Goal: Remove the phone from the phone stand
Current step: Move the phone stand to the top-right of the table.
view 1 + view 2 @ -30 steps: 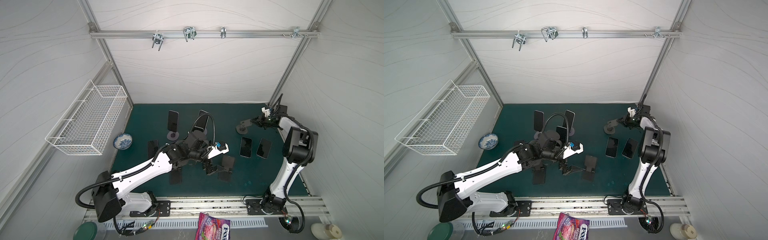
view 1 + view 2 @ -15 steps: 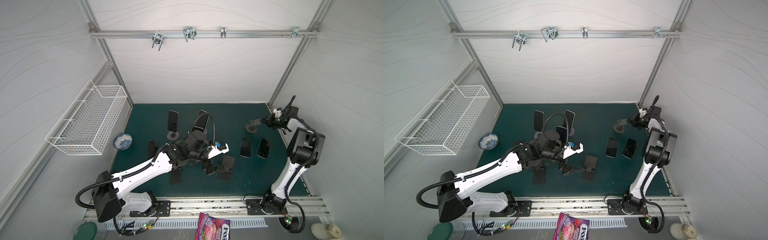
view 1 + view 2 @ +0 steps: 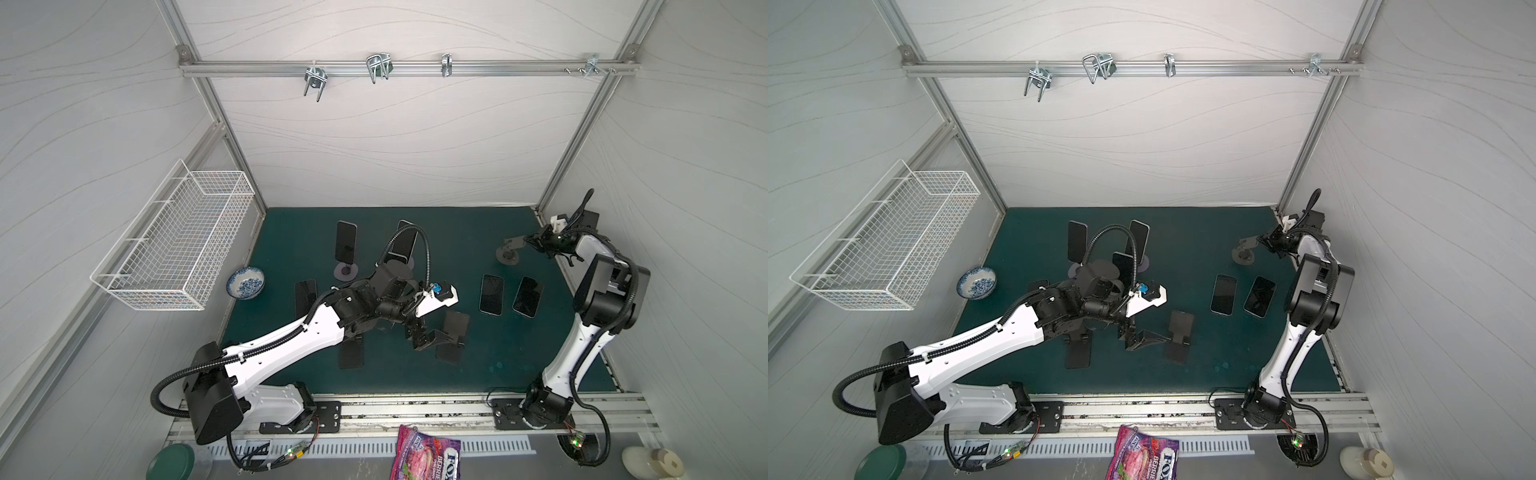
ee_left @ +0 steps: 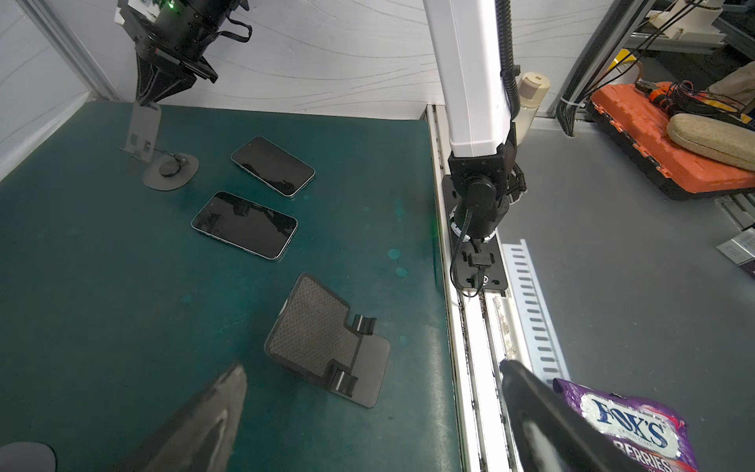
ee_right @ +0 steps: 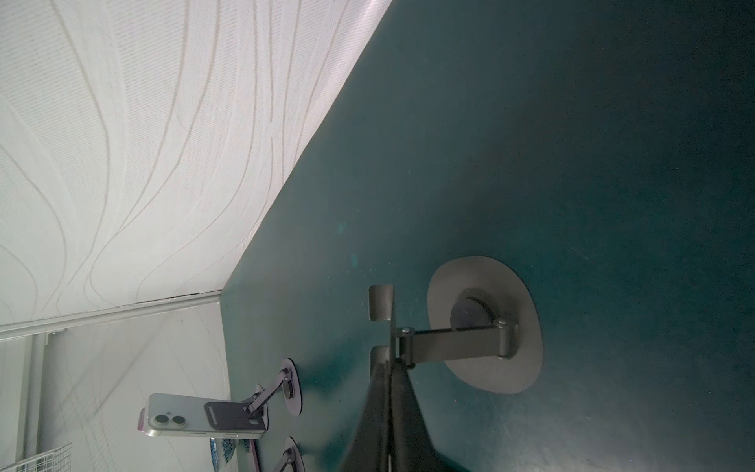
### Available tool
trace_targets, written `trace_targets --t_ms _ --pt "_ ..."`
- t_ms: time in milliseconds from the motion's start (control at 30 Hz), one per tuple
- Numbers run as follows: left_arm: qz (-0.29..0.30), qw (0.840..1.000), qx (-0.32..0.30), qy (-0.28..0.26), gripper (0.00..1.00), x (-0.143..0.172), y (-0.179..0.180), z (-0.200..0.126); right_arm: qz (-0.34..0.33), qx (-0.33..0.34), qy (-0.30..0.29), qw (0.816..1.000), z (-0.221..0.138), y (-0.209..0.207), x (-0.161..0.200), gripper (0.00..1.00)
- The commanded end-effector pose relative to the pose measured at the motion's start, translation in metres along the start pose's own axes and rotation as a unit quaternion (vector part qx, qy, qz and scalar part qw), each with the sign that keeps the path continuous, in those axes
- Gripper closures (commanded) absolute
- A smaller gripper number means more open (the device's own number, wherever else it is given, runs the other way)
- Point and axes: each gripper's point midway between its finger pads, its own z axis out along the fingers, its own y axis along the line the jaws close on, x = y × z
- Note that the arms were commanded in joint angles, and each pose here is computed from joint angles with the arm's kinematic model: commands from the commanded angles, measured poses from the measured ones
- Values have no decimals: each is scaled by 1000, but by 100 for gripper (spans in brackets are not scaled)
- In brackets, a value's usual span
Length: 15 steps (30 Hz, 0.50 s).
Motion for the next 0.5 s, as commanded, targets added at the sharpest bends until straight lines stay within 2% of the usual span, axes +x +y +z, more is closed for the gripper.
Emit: trace_targets --t_ms 0,67,100,233,300,367,433,467 --pt "22 999 0 -35 2 -26 -1 -6 4 9 3 1000 1 -7 -2 90" --pt "20 999 -1 -35 2 -26 0 -5 2 7 7 1000 1 -6 -2 88" --pt "19 999 -1 -35 2 -26 1 -5 1 7 6 1000 0 -6 -3 84" --pt "19 999 -3 -38 2 -27 0 -6 -5 10 3 1000 -5 0 -6 48" --pt "19 999 -2 -42 2 -30 0 -8 -8 11 1 1000 -9 3 -7 38" --pt "20 999 -2 -45 2 -32 -1 -9 -11 18 -3 1000 -13 5 -8 33" --pt "21 999 -3 -47 2 -34 -1 -10 -11 31 -6 999 -18 5 -7 20" --pt "20 999 -2 -48 2 -34 -1 -10 -11 36 -7 999 -20 5 -6 8"
